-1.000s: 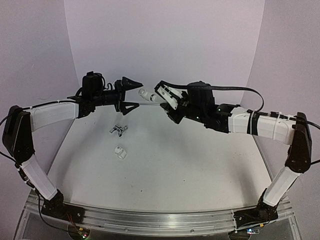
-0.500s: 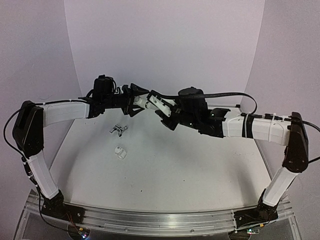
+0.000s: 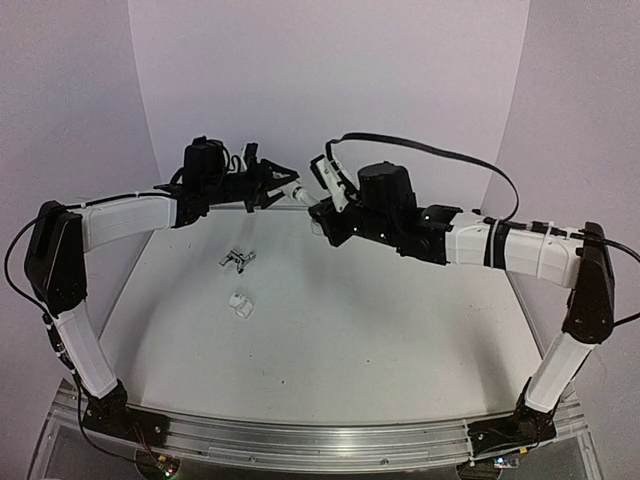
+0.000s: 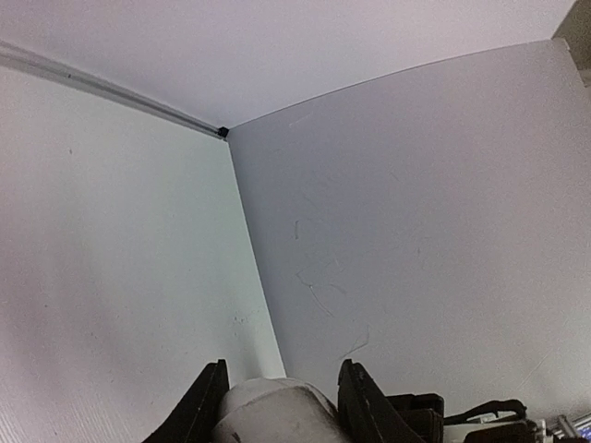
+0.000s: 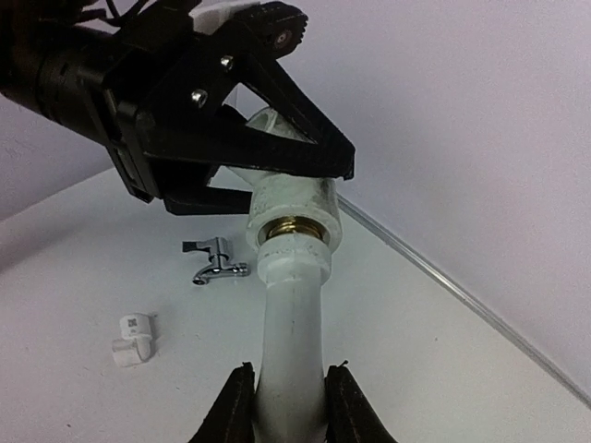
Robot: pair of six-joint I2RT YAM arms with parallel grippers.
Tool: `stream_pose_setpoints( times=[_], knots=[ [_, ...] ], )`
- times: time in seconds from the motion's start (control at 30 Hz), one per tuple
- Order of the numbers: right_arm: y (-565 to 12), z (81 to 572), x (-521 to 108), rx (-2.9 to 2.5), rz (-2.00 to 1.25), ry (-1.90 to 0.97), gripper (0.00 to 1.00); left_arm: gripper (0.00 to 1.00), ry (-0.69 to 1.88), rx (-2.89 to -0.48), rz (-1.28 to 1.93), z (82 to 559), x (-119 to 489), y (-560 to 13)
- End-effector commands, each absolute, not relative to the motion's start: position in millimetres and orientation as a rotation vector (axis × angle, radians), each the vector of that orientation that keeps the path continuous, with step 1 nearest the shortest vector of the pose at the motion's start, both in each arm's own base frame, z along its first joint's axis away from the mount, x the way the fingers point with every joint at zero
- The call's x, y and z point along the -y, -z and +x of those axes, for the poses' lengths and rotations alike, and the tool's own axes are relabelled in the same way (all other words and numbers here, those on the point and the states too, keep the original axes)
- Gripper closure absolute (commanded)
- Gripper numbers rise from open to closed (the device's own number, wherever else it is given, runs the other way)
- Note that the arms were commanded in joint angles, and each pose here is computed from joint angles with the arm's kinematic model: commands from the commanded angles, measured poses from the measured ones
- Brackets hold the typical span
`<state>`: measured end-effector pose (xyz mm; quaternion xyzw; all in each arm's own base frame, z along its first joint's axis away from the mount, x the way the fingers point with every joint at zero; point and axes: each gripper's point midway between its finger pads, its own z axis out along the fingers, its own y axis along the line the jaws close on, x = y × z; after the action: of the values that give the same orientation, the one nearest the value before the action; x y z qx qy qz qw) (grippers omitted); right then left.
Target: Install the water faucets
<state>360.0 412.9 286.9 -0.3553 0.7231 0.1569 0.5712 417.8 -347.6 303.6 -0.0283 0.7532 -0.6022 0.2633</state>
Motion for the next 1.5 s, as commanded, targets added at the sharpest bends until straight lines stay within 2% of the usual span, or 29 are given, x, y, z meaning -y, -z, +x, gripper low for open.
stream_pose_setpoints(
  times=[0.0,0.1,0.27,0.33,0.4,0.43,0.53,0.57,0.67,0.87,1.1,1.3,1.47],
  knots=[
    [-385.2,340.5,-435.0,-1.604,-0.526,-0.908,1.00,0.84,1.483,-1.723,0.238,422.4,346.5,-361.4],
    [-412.5,332.1,-435.8,-1.578,-0.396,-1.199,1.00,0.99,1.520,-1.392,0.372,401.6,339.1,-405.4],
    [-459.7,322.2,-420.5,-1.418,-0.259,-1.614,1.00,1.00,1.714,-1.059,0.600,362.3,341.2,-432.9],
    [-470.7,323.5,-411.8,-1.381,-0.238,-1.642,1.00,1.00,1.804,-0.969,0.649,352.9,337.4,-433.7],
    [-472.9,324.8,-404.9,-1.362,-0.237,-1.599,1.00,0.98,1.862,-0.976,0.613,361.3,333.1,-426.6],
    [-472.8,325.5,-401.4,-1.356,-0.237,-1.569,1.00,0.84,1.866,-0.998,0.585,366.9,330.8,-419.4],
    [-458.5,334.1,-390.2,-1.386,-0.234,-1.457,1.00,0.32,1.801,-1.051,0.408,384.1,306.5,-400.3],
    [-452.0,337.7,-387.4,-1.404,-0.238,-1.413,1.00,0.20,1.768,-1.072,0.321,392.9,292.7,-393.4],
    [-438.2,343.0,-383.2,-1.431,-0.315,-1.252,1.00,0.02,1.698,-1.210,0.165,405.8,265.5,-359.9],
    [-392.4,361.6,-377.0,-1.489,-0.564,-0.788,1.00,0.00,1.626,-1.534,0.044,405.6,252.5,-326.6],
    [-343.9,387.5,-360.3,-1.532,-0.756,-0.307,1.00,0.02,1.562,-1.753,-0.044,394.9,254.0,-332.5],
    [-326.1,396.0,-361.4,-1.529,-0.829,-0.083,1.00,0.02,1.667,-1.897,-0.225,399.7,281.2,-317.0],
    [-314.0,394.6,-373.9,-1.516,-0.897,0.030,1.00,0.00,1.765,-1.914,-0.229,406.1,313.3,-328.6]
  ],
)
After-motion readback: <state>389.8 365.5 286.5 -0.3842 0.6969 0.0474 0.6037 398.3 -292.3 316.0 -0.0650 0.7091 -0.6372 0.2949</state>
